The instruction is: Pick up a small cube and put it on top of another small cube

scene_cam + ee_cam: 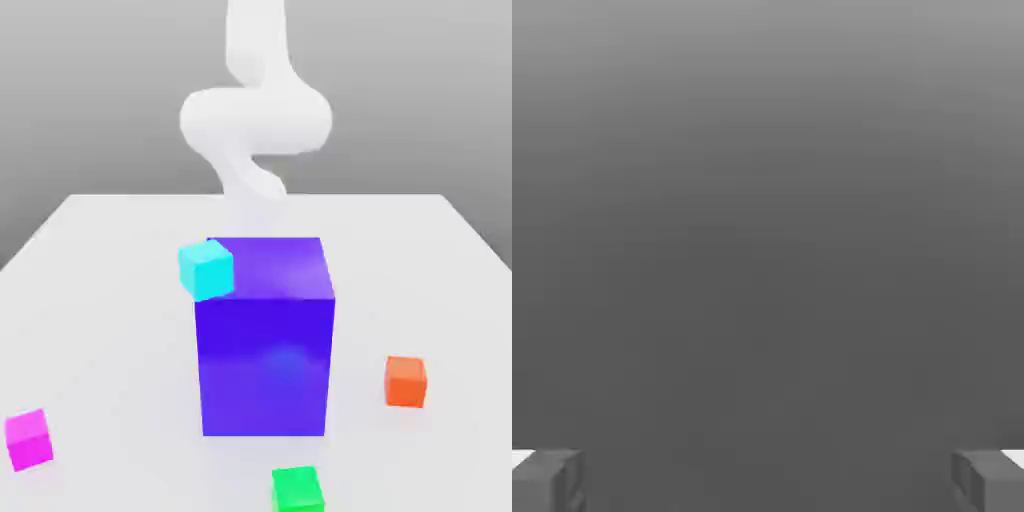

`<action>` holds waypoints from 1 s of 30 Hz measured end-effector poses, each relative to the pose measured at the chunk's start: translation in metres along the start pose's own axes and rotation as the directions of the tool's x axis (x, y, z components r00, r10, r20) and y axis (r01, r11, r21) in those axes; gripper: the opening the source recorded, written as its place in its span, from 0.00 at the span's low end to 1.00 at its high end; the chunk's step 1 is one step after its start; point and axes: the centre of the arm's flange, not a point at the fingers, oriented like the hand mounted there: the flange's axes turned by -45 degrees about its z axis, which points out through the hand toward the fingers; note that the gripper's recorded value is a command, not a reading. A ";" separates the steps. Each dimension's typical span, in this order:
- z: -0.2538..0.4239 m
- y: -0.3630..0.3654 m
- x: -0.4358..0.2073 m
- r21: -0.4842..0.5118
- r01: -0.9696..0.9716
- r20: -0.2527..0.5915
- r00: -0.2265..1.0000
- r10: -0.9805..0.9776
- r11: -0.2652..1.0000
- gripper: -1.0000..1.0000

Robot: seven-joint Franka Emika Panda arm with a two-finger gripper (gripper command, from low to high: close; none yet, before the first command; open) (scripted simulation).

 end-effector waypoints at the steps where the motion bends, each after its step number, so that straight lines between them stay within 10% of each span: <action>1: 0.020 0.009 0.001 -0.010 -0.035 0.028 0.999 0.035 0.999 0.50; 16: 0.268 0.172 -0.092 -0.286 -0.469 0.303 0.783 0.543 0.836 0.50; 30: 0.406 0.293 -0.296 -0.588 -0.618 0.315 0.419 0.851 0.522 0.50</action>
